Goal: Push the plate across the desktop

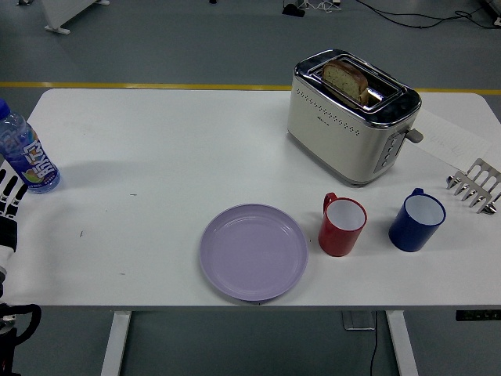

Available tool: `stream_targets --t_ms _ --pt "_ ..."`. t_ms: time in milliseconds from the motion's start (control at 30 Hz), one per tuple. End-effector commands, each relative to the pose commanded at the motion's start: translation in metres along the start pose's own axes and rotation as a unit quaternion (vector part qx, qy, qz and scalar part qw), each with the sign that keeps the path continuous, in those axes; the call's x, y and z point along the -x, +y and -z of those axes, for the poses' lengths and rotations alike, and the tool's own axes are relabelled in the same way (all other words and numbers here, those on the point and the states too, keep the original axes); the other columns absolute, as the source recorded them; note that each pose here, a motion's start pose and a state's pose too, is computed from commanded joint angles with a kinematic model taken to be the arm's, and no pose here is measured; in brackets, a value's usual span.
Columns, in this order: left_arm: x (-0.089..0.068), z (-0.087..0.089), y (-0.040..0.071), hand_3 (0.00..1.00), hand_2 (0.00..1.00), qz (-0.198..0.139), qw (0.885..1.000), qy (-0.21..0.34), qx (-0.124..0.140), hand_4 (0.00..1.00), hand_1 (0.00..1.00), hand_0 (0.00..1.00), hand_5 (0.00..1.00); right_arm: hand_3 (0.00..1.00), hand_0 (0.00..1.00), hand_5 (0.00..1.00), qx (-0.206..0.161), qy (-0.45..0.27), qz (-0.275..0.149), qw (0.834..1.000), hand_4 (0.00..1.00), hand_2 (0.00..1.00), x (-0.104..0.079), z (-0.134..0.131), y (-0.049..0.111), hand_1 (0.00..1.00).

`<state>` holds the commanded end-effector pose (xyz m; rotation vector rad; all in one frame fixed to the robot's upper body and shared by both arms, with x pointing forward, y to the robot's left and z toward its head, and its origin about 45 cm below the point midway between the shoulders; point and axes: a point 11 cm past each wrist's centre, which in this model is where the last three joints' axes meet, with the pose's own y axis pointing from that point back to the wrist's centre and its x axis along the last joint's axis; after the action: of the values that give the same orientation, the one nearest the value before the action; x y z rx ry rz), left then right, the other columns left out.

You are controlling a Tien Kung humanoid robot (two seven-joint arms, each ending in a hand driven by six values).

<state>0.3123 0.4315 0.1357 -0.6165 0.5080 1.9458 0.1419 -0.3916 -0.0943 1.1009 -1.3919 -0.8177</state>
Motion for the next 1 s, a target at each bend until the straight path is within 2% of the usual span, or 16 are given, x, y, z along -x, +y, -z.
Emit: stream_targets --t_ms 1000 --pt "-0.0042 0.0025 0.0004 0.655 0.682 -0.005 1.0 -0.002 -0.004 0.508 0.683 0.6 0.998 0.608 0.576 0.62 0.001 0.001 -0.001 1.0 0.142 0.604 -0.0003 0.0002 0.0001 0.54"
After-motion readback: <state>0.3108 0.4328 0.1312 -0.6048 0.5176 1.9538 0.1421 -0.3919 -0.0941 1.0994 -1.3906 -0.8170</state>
